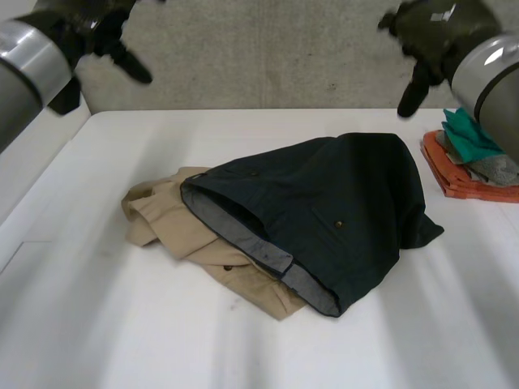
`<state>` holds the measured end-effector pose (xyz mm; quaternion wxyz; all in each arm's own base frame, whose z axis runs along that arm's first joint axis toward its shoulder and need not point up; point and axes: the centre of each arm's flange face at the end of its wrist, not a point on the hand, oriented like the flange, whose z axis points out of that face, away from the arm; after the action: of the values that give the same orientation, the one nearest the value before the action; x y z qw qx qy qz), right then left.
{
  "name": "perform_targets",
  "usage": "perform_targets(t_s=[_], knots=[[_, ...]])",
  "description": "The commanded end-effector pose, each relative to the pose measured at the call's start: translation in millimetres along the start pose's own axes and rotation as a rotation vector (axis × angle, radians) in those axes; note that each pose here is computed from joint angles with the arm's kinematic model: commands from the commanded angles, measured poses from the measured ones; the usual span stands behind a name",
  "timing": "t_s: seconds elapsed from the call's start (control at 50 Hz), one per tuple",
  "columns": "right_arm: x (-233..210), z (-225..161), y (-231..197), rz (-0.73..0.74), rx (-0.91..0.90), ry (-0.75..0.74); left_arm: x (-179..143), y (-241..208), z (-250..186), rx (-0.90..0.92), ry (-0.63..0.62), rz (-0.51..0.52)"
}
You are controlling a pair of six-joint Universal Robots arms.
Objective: Fold the laundry.
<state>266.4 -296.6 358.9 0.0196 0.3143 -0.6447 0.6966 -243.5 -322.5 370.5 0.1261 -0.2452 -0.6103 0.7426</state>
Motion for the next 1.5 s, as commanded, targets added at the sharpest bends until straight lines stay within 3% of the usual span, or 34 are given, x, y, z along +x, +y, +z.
perform_targets(t_s=[0.02,0.12,0.22,0.36,0.5,0.64,0.78,0.84,1.02,1.1,1.18,1.28,1.42,1.5], knots=[[-26.3,0.7,40.1,-0.002,-0.171,-0.169,-16.1,57.5,-27.5,-0.314,-0.006,0.077],[-61.4,18.5,73.7,0.003,-0.118,-0.274,-13.8,112.6,-32.0,-0.391,0.058,0.169],[-94.9,35.1,99.9,-0.010,-0.040,-0.317,-12.8,160.2,-24.7,-0.386,0.074,0.172],[-126.9,54.5,137.4,-0.039,0.014,-0.298,6.4,209.4,-14.5,-0.366,0.150,0.145],[-132.6,64.0,158.7,-0.082,0.006,-0.226,26.4,227.7,-13.2,-0.406,0.210,0.145],[-117.7,56.0,161.2,-0.066,-0.044,-0.183,38.0,229.7,-8.1,-0.416,0.220,0.196],[-73.5,35.7,146.3,-0.001,-0.060,-0.094,39.3,210.5,7.7,-0.352,0.190,0.231],[-62.9,28.5,146.2,0.023,-0.076,-0.073,16.4,181.4,21.2,-0.276,0.110,0.260],[-65.8,9.0,157.1,0.047,-0.160,-0.112,-109.5,79.0,46.0,-0.021,-0.344,0.293],[-70.8,3.7,161.6,0.052,-0.186,-0.132,-147.3,61.5,49.7,0.035,-0.471,0.299],[-77.0,-0.7,164.0,0.048,-0.194,-0.150,-164.8,66.7,55.8,0.021,-0.521,0.318],[-81.4,-4.3,163.2,0.047,-0.196,-0.163,-161.3,96.2,65.2,-0.060,-0.494,0.345],[-85.1,-6.5,159.6,0.042,-0.187,-0.172,-113.0,138.2,65.0,-0.228,-0.316,0.344],[-86.6,-8.7,153.8,0.041,-0.171,-0.176,-98.2,135.2,55.7,-0.254,-0.282,0.337]])
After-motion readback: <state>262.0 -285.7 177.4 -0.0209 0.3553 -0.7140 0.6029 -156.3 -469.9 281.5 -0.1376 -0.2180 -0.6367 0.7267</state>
